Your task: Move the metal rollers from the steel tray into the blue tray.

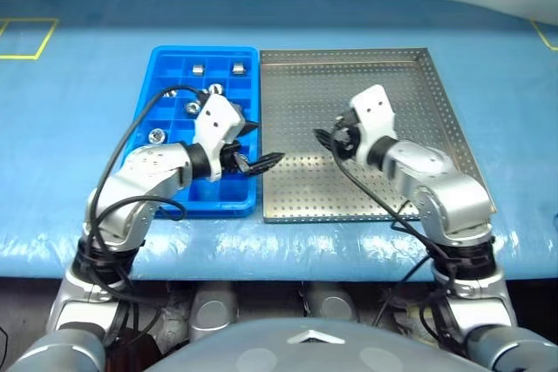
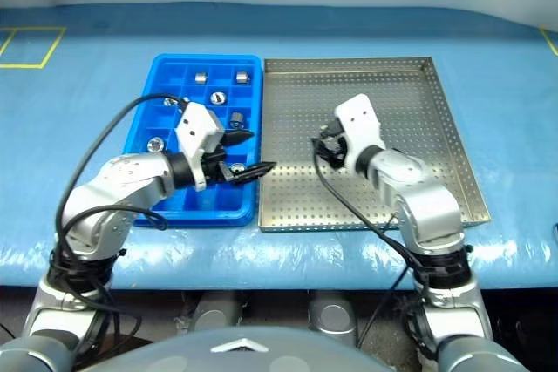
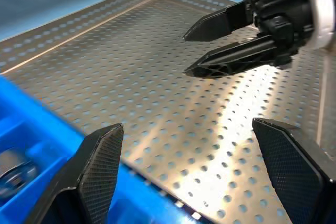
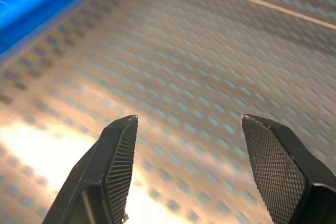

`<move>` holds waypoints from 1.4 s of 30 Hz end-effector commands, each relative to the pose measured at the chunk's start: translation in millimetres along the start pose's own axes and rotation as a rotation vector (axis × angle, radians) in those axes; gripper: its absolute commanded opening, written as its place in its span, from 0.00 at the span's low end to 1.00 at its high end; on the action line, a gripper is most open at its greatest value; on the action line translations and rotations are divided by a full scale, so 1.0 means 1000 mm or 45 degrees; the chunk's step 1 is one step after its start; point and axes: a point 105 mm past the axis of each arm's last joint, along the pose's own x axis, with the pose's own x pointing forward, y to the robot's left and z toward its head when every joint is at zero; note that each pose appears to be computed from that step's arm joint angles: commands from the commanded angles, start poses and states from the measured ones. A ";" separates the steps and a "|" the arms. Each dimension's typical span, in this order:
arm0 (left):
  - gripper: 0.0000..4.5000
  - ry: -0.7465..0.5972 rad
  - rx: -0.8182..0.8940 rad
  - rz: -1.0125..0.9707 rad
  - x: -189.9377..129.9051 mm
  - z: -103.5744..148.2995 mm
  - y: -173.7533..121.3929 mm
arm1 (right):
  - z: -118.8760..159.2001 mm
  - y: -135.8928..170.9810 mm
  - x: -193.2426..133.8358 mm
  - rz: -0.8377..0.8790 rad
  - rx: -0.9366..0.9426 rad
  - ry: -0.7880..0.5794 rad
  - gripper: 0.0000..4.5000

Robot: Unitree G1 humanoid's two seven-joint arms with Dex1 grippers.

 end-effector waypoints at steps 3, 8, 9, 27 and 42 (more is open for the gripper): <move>0.95 -0.029 0.057 -0.168 0.024 0.007 -0.016 | -0.021 -0.046 -0.011 -0.273 0.050 0.069 0.74; 0.95 -0.025 0.048 -0.202 0.032 0.005 -0.024 | -0.040 -0.057 -0.008 -0.341 0.144 0.113 0.74; 0.95 -0.024 0.044 -0.207 0.032 0.004 -0.026 | -0.043 -0.058 -0.007 -0.347 0.162 0.115 0.74; 0.95 0.023 0.059 -0.045 0.011 -0.003 0.000 | -0.001 -0.041 -0.006 -0.225 0.255 -0.088 0.41; 0.95 0.332 0.242 0.607 -0.134 0.009 0.075 | 0.092 0.177 -0.017 0.942 0.045 -0.352 0.41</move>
